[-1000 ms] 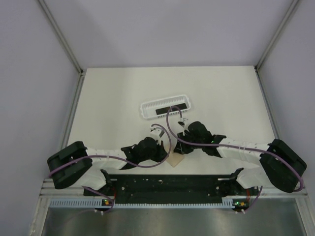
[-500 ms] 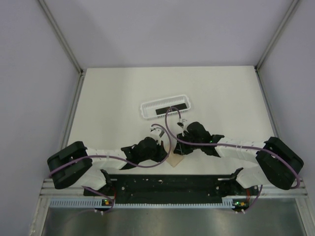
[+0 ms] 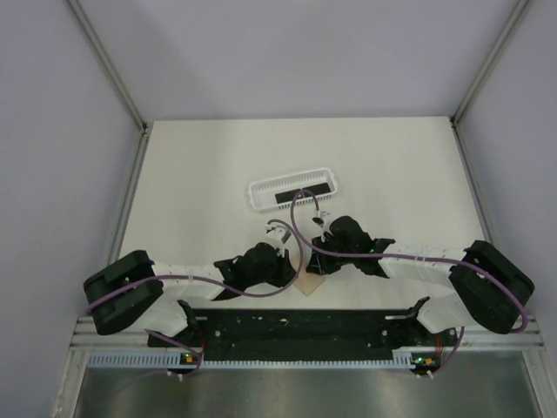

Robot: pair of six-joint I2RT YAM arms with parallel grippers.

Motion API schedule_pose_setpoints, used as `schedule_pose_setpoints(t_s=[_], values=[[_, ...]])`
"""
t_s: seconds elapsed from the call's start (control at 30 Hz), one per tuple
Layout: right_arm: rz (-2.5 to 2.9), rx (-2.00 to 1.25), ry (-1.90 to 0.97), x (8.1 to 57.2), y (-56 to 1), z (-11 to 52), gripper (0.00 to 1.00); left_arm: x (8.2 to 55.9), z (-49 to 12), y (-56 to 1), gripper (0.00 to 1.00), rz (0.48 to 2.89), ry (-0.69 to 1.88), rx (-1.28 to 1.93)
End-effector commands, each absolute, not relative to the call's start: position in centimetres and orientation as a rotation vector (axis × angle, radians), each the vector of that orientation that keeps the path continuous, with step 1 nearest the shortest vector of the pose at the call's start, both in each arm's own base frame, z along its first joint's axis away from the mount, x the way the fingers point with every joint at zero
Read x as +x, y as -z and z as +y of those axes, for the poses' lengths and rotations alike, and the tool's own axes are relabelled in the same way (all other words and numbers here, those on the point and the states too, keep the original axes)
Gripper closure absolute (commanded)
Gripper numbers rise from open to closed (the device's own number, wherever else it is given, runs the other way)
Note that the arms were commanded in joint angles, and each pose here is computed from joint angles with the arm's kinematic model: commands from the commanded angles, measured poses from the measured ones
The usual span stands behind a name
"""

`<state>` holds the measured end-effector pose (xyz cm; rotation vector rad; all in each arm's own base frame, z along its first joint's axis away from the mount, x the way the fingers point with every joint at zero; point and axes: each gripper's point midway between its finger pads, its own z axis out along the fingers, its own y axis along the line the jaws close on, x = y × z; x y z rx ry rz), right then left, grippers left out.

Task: Put the credit cards into the card holder
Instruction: Insert the card holder at the center of the board.

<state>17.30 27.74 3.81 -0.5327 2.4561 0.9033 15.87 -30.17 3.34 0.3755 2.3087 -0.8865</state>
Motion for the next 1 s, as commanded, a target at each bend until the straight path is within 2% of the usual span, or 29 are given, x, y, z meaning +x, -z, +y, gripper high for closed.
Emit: schedule_pose_setpoints(t_s=[0.0, 0.73, 0.97], values=[[2.401, -0.539, -0.917, 18.5, -5.1, 28.8, 0.78, 15.9, -30.3, -3.5, 1.0, 2.299, 0.888, 0.378], [2.512, -0.659, -0.679, 17.5, -3.1, 28.3, 0.78, 15.9, -30.2, -3.4, 1.0, 2.3, 0.889, 0.373], [2.557, -0.711, -0.607, 16.7, -2.3, 28.1, 0.86, 15.9, -30.2, -3.4, 1.0, 2.298, 0.889, 0.375]])
